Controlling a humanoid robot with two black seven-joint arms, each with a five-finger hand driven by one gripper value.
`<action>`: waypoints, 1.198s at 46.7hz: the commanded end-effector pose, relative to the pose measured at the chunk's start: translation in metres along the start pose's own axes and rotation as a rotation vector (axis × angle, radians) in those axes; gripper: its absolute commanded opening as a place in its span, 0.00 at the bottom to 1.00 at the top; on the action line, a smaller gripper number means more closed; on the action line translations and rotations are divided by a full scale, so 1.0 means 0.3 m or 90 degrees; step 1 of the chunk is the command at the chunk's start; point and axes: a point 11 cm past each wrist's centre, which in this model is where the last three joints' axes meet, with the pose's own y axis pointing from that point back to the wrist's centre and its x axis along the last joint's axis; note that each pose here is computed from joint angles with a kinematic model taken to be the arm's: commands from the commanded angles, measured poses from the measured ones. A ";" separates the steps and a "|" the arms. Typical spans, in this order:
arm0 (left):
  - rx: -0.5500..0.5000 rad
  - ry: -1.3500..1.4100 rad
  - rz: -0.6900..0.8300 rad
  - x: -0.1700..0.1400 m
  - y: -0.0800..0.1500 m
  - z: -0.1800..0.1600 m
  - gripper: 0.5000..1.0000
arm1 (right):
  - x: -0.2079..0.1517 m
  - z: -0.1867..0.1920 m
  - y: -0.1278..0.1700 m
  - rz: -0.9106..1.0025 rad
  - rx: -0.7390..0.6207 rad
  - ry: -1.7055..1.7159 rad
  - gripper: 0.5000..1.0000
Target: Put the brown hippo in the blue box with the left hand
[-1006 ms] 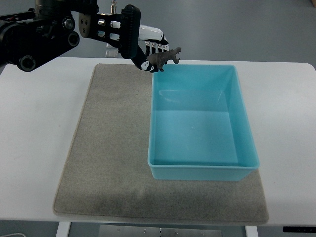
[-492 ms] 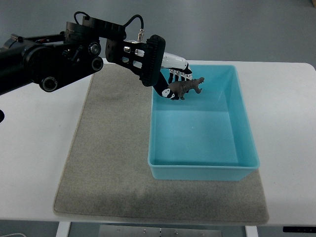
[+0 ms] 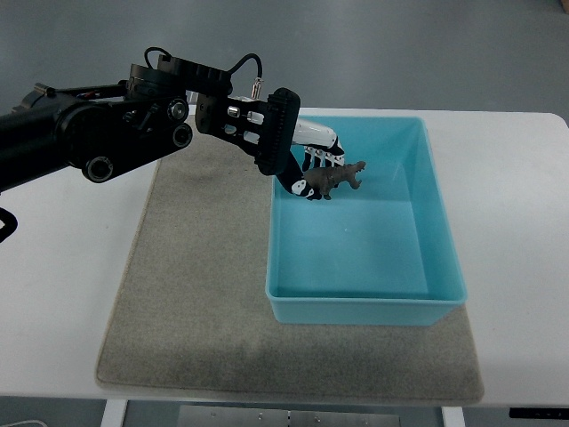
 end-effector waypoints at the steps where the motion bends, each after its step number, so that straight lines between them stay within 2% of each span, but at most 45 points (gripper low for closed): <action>1: -0.001 0.002 0.002 0.000 0.000 0.000 0.48 | 0.000 0.000 0.000 0.000 0.000 0.000 0.87; 5: -0.001 0.002 0.002 0.000 0.000 0.000 0.52 | 0.000 0.000 0.000 0.000 0.000 0.000 0.87; 7: -0.001 0.002 0.003 0.001 0.000 0.000 0.75 | 0.000 0.001 0.000 0.000 -0.001 0.000 0.87; 8: -0.002 0.002 0.003 0.001 -0.001 0.002 0.82 | 0.000 0.000 0.000 0.000 0.000 0.000 0.87; 9: -0.004 0.003 0.003 -0.002 -0.003 0.003 0.85 | 0.000 0.000 0.000 0.000 0.000 0.000 0.87; 21: 0.003 0.007 0.030 0.022 0.003 -0.012 0.86 | 0.000 0.000 0.000 0.000 0.000 0.000 0.87; 32: 0.043 0.009 0.095 0.076 0.035 -0.087 0.86 | 0.000 0.000 0.000 0.000 0.000 0.000 0.87; 56: 0.143 0.138 0.277 0.204 0.189 -0.326 0.86 | 0.000 0.000 0.000 0.000 0.000 0.000 0.87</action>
